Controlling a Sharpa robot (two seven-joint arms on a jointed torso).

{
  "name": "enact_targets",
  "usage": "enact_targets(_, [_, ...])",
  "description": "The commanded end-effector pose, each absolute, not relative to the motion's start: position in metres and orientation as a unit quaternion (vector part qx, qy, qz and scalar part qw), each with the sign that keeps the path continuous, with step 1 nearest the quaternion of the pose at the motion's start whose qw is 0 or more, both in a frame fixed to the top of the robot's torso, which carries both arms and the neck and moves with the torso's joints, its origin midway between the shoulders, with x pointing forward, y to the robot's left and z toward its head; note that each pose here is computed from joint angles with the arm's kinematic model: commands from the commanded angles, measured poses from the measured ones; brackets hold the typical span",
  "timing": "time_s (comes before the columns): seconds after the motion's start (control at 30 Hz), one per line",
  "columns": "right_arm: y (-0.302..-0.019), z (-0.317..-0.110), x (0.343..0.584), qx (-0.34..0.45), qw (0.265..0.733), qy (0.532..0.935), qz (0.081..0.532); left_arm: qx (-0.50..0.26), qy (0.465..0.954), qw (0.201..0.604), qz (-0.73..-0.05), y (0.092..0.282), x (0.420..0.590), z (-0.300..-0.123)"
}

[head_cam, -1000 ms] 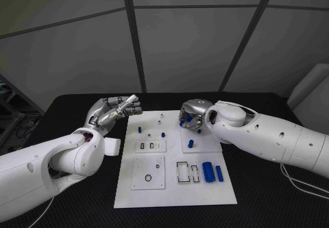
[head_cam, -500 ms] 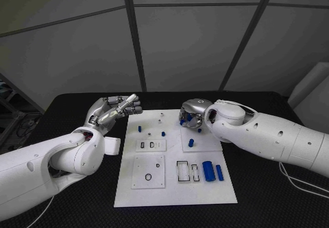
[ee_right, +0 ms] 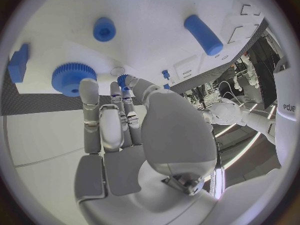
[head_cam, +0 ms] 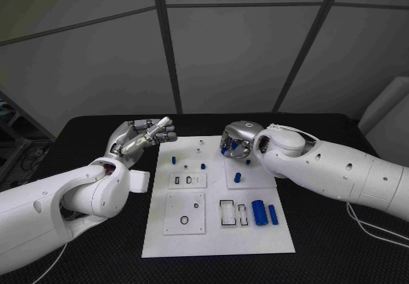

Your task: Assemble the parts on the task board

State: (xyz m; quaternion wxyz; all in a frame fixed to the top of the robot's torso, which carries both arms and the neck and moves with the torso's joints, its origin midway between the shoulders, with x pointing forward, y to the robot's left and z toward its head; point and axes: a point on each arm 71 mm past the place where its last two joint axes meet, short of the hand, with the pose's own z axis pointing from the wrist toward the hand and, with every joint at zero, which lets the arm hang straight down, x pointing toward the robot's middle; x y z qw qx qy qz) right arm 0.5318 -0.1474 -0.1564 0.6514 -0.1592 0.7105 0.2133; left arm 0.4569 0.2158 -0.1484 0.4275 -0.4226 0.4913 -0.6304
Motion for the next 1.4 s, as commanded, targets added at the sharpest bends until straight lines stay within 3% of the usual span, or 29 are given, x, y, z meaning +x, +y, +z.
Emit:
enact_targets(0.03, [-0.143,-0.146,0.530,-0.144,0.685,0.672,0.241,-0.415,0.492,0.426,-0.636,0.215,0.457,-0.147])
enact_targets(0.73, [-0.105,-0.142,0.548,-0.124,0.713,0.639,0.260,-0.415,0.493,0.424,-0.636,0.214,0.458,-0.147])
enact_targets(1.4, [-0.088,-0.148,0.559,-0.130,0.696,0.659,0.255,-0.415,0.494,0.423,-0.636,0.214,0.459,-0.146])
